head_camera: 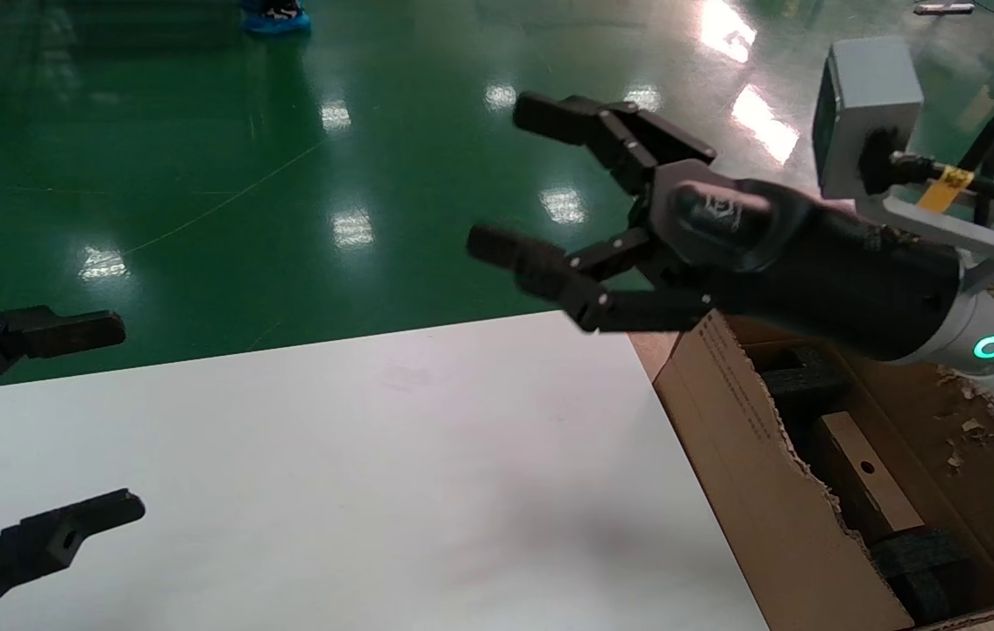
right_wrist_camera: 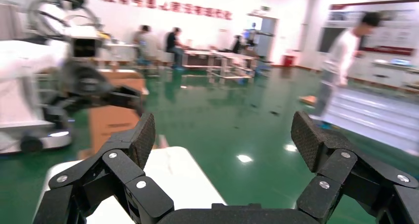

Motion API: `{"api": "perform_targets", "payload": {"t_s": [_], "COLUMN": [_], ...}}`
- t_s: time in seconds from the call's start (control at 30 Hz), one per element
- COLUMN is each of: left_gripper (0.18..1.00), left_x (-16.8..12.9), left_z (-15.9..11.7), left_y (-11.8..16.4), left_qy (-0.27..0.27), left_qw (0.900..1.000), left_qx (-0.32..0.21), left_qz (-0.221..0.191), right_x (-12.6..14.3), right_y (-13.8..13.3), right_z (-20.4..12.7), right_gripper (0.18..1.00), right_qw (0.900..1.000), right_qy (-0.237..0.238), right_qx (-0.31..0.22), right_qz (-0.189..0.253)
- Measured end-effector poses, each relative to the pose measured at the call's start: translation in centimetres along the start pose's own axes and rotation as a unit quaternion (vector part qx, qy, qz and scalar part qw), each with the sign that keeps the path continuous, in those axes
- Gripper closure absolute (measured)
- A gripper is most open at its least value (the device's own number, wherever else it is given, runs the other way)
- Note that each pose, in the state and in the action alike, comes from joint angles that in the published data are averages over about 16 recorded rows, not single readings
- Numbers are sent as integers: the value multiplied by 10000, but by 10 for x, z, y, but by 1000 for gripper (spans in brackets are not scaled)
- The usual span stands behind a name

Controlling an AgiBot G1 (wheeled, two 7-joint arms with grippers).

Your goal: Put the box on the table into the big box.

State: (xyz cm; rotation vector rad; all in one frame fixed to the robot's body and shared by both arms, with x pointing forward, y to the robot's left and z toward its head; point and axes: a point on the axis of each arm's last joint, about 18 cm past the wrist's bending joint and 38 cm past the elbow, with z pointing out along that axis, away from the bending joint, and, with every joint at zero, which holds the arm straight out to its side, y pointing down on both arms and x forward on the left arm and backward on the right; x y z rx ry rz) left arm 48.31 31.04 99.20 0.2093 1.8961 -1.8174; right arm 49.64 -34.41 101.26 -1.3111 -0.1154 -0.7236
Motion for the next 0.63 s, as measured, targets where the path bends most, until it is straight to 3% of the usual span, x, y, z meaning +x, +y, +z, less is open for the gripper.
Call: {"api": "perform_targets", "payload": {"t_s": [0.4,0.63], "left_gripper": [184,184], "left_x": [0,0], "left_z": [0,0], "left_y": [0,0], "left_qy": [0,0], "left_qw": [10000,10000], "left_qx": [0,0], "left_qz": [0,0], "right_x": [-29,-35], "right_y": [-7,-7], "right_z": [29,33], "right_gripper": [178,178], "right_qw": [9942,9918], "right_qy": [-1068,-1272], "right_qx": [-51,-133], "right_qz": [82,81]}}
